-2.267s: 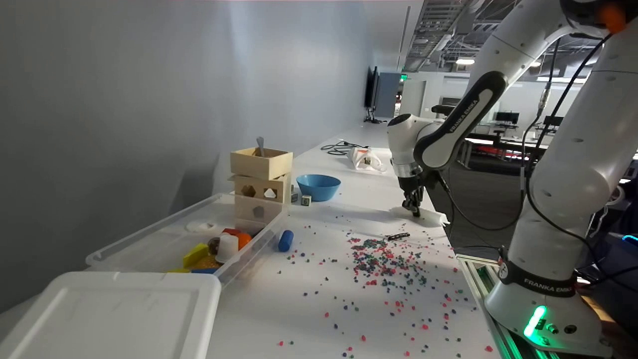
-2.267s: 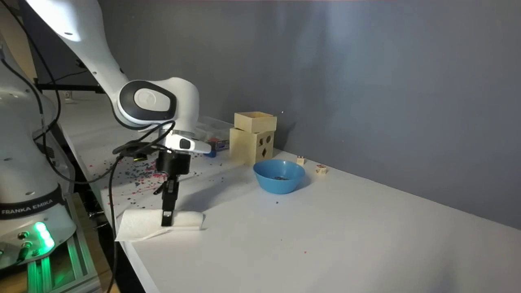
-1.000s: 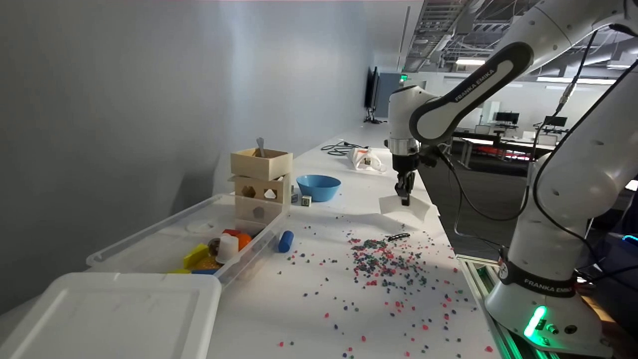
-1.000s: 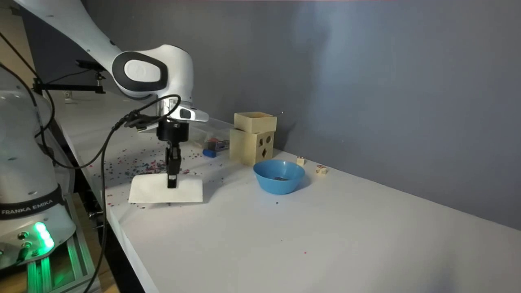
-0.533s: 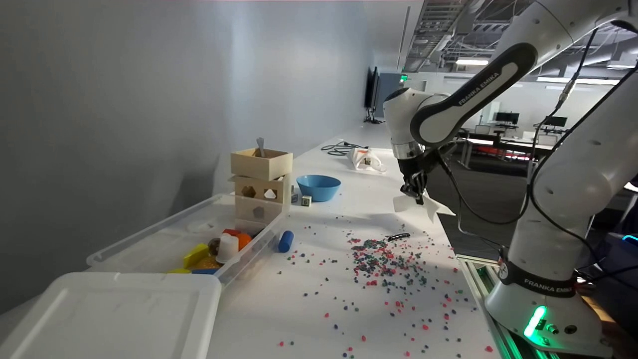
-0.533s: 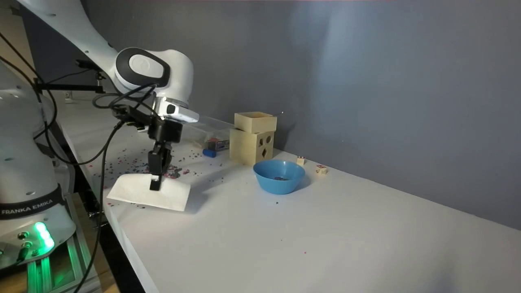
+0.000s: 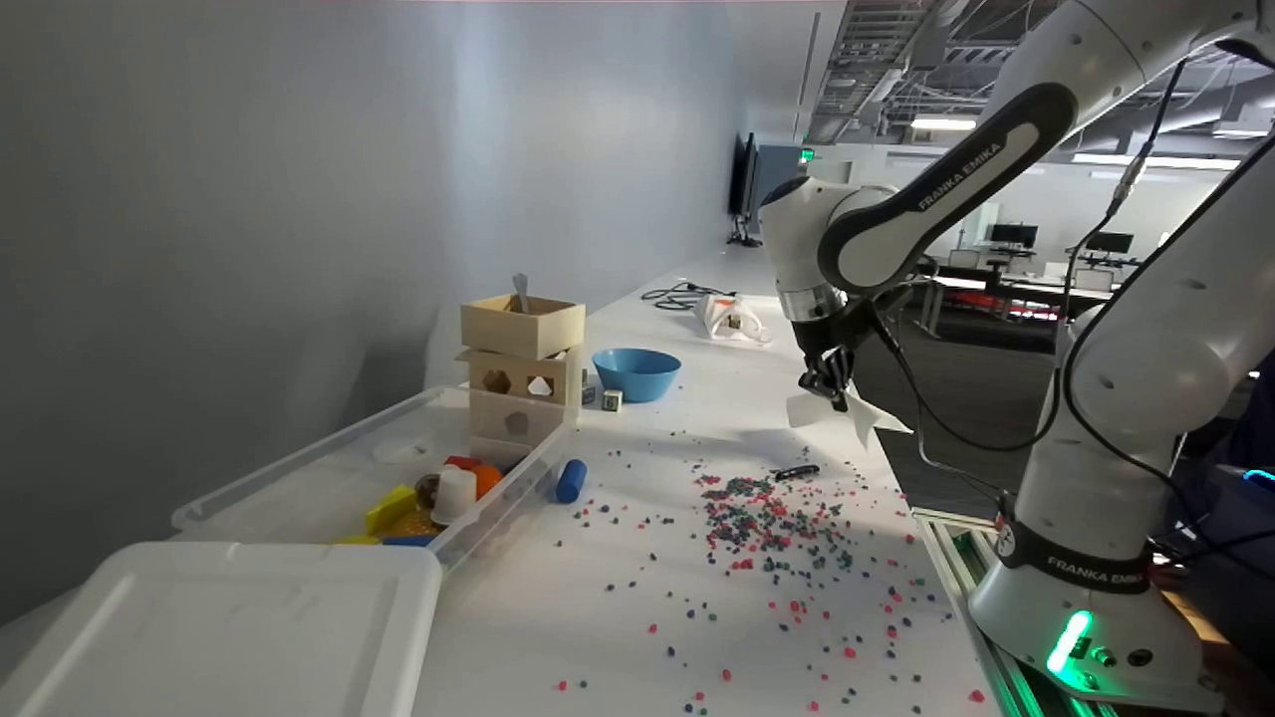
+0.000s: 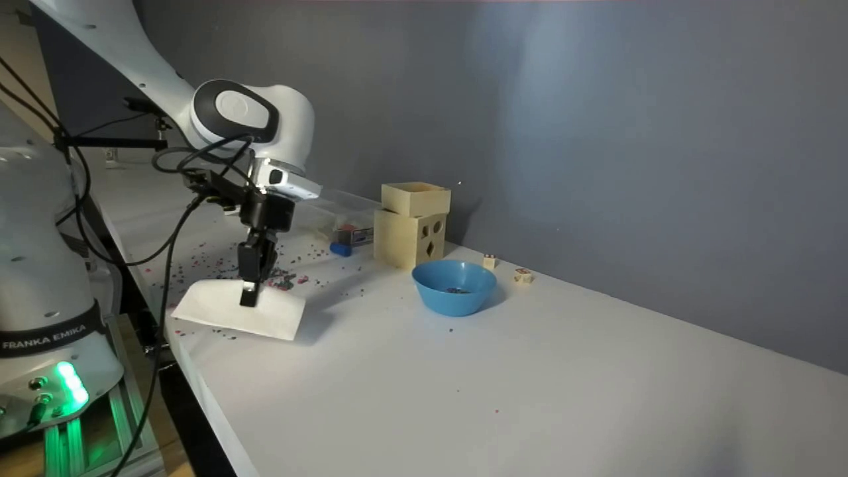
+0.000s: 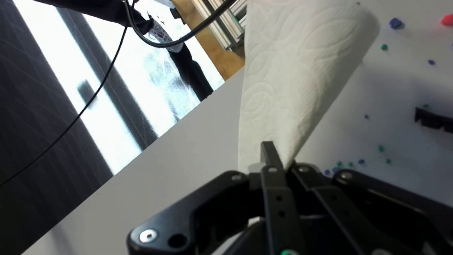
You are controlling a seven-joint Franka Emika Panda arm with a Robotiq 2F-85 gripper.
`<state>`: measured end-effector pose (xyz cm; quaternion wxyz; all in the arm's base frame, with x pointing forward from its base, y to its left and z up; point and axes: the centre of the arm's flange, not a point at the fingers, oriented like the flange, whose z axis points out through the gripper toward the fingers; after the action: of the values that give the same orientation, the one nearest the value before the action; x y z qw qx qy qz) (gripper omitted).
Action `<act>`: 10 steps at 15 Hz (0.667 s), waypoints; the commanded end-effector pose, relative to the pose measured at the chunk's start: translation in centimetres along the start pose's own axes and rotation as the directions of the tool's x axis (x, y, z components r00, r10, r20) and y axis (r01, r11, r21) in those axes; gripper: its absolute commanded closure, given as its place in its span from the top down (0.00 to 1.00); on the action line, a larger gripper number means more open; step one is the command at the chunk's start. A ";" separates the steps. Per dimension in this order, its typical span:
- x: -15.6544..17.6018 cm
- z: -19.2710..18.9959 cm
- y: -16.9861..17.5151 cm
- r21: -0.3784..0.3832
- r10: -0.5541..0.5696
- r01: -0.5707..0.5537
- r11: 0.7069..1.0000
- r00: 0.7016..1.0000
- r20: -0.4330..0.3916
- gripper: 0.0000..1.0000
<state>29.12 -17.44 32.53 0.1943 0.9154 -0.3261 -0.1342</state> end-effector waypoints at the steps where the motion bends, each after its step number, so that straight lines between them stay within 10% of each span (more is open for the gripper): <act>1: 0.1 -0.5 -1.6 -0.035 0.136 -0.138 0.990 0.989 -0.052 0.00; 10: 0.2 -0.2 -5.5 -0.199 0.239 -0.274 0.941 0.954 -0.182 0.00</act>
<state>31.46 -13.62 31.95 0.2934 0.8599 -0.4131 -0.0626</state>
